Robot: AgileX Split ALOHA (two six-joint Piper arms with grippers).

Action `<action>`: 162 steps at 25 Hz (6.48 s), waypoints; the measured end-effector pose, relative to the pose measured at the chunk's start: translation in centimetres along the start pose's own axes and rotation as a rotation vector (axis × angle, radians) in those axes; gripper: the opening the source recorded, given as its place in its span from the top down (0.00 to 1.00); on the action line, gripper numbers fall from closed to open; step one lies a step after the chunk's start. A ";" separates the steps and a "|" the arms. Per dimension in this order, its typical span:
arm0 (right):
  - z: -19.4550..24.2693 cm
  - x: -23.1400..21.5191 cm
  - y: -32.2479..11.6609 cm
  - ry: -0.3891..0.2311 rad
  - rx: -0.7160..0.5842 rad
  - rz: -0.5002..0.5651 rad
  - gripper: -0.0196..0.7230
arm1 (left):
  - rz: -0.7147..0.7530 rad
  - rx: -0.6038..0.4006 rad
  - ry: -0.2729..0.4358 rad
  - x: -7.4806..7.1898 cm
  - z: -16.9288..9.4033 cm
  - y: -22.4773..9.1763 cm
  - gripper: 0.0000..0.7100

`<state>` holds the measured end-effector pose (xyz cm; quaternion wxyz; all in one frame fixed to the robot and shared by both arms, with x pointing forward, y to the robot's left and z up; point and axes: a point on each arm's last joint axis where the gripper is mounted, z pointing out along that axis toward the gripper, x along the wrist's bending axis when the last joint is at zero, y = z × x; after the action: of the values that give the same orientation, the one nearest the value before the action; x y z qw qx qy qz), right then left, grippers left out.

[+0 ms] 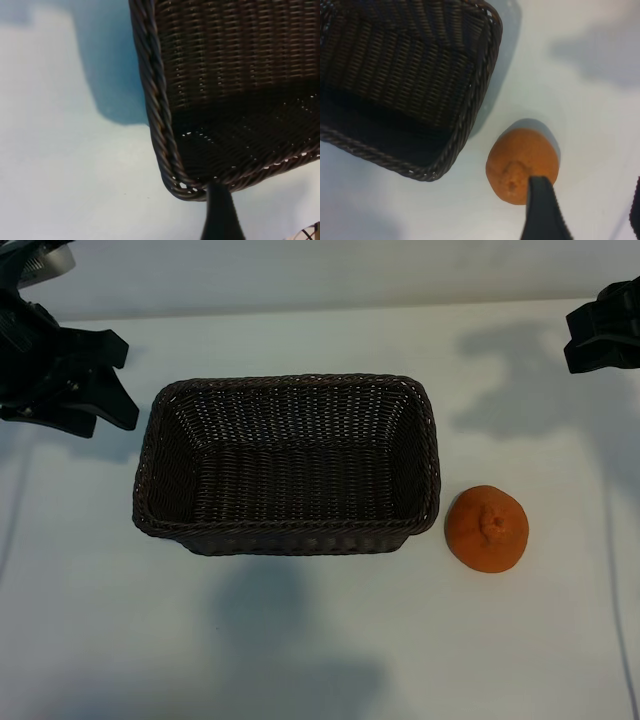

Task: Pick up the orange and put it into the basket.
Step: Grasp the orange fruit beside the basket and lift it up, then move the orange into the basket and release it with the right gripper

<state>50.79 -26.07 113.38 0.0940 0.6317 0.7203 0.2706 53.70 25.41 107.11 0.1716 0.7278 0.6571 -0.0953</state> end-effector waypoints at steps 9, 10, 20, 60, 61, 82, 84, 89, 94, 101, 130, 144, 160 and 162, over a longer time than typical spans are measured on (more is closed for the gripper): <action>0.0 0.0 0.1 0.000 -0.015 0.001 0.41 | 0.033 -0.023 -0.003 -0.3 -0.7 -0.4 0.30; 0.0 0.0 0.2 0.000 -0.020 0.001 0.41 | 0.034 -0.024 -0.003 -0.3 -0.7 -0.4 0.30; 0.0 0.0 0.5 -0.004 -0.052 0.000 0.41 | 0.063 -0.024 -0.003 -0.3 -0.7 -0.4 0.30; 10.8 -3.0 -4.0 -0.029 0.245 -0.021 0.41 | 0.084 -0.024 -0.002 -0.3 -0.7 -0.4 0.30; 10.8 -3.0 -3.9 -0.020 0.244 -0.016 0.41 | 0.084 -0.024 -0.002 -0.3 -0.7 -0.4 0.30; 17.6 -0.4 -6.3 0.076 0.348 -0.098 0.40 | 0.084 -0.024 -0.002 -0.3 -0.7 -0.4 0.30; 18.5 -0.6 -6.6 0.072 0.365 -0.091 0.40 | 0.084 -0.024 -0.002 -0.3 -0.7 -0.4 0.30; 19.9 -0.9 -7.1 0.065 0.395 -0.081 0.40 | 0.084 -0.024 -0.002 -0.3 -0.7 -0.4 0.30; 20.8 -1.1 -7.5 0.068 0.423 -0.066 0.40 | 0.088 -0.024 -0.002 -0.3 -0.7 -0.4 0.30; 20.4 -0.7 -6.9 0.099 0.445 -0.053 0.83 | 0.088 -0.025 -0.002 -0.3 -0.7 -0.4 0.30; 3.8 1.7 -2.5 -0.011 0.214 -0.216 0.85 | 0.086 -0.026 -0.009 -0.4 -0.7 -0.4 0.30; 3.8 1.9 -1.3 -0.011 0.094 -0.230 0.85 | 0.081 -0.030 -0.028 -0.6 -0.7 -0.3 0.30; 4.5 3.7 0.0 0.115 -0.053 -0.281 0.85 | 0.082 -0.030 -0.029 -0.6 -0.7 -0.3 0.30; 5.4 4.4 0.1 0.128 -0.047 -0.302 0.85 | 0.082 -0.030 -0.029 -0.6 -0.7 -0.3 0.30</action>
<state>52.57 -20.35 109.84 0.1025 0.4953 0.8051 0.3098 53.23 25.17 107.97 0.1956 0.7501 0.6255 -0.0888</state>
